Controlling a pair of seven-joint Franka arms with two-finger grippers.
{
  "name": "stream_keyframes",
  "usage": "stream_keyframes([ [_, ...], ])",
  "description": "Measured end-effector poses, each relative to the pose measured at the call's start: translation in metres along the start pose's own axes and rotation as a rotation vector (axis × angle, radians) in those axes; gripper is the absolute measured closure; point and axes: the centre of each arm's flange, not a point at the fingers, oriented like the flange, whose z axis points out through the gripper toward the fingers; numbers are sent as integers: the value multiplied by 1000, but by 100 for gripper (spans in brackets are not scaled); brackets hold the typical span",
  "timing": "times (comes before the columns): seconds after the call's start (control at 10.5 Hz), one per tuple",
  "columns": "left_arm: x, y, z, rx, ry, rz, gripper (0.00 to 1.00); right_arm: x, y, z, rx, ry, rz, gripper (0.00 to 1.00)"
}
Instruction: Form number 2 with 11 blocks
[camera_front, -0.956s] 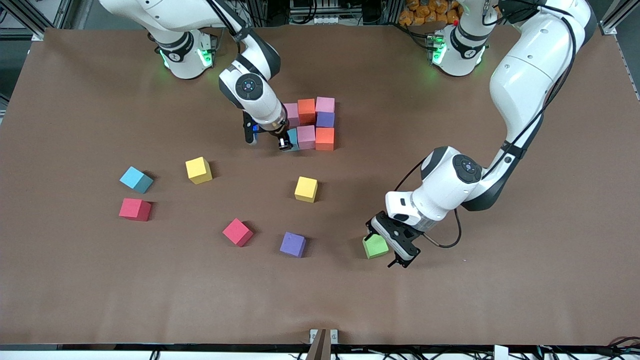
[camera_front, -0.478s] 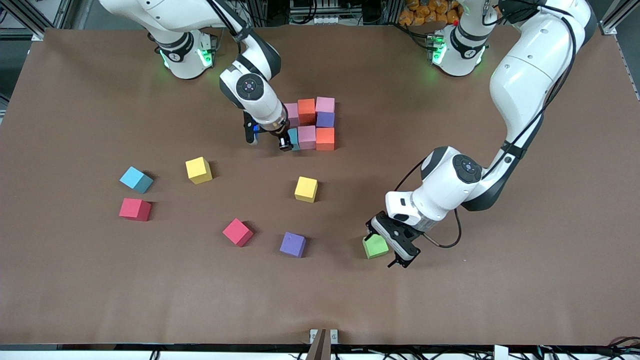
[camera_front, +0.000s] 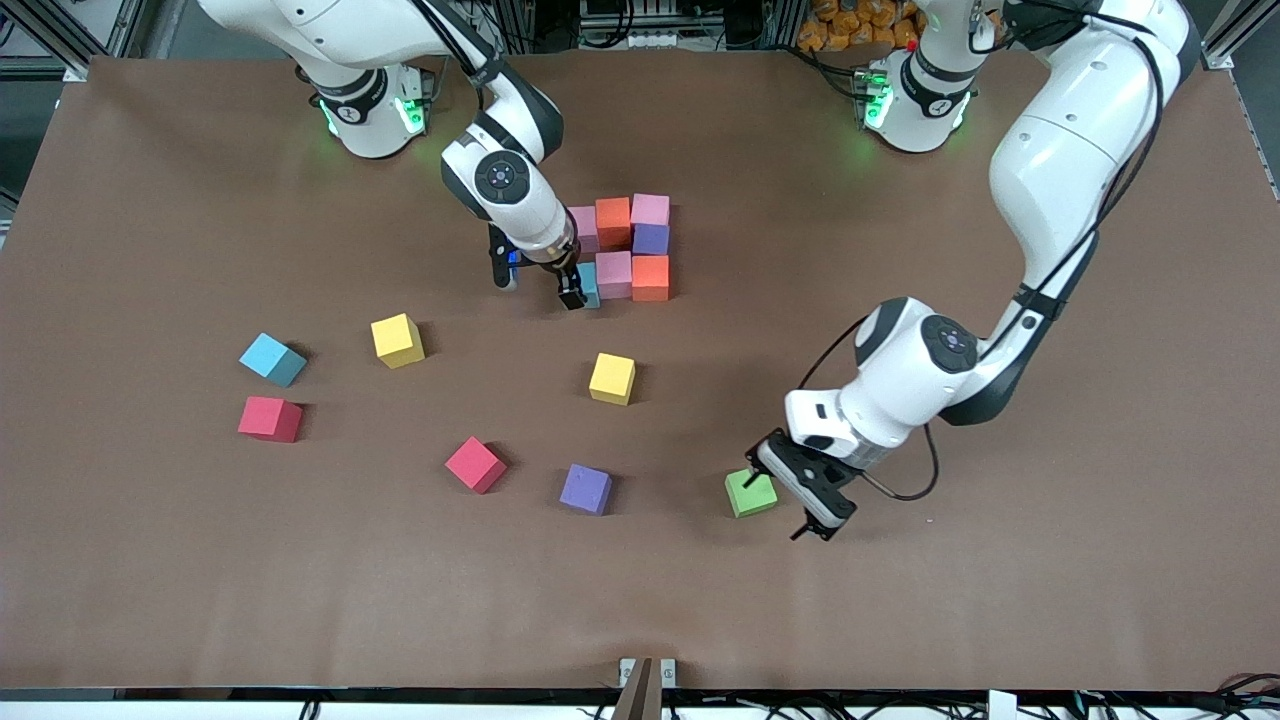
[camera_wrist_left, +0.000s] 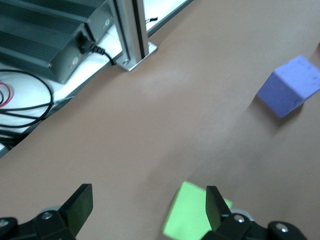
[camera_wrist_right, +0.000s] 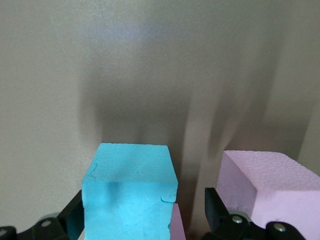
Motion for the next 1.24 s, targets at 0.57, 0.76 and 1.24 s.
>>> stream_keyframes([
  [0.57,-30,16,42,-27,61,17,0,-2,-2,-2,4,-3,-1,0],
  [0.76,-43,20,60,-43,65,26,0,-6,-7,-8,-10,15,-13,0],
  [1.24,-48,29,65,-58,53,54,0,-12,-38,-50,-11,74,-135,0],
])
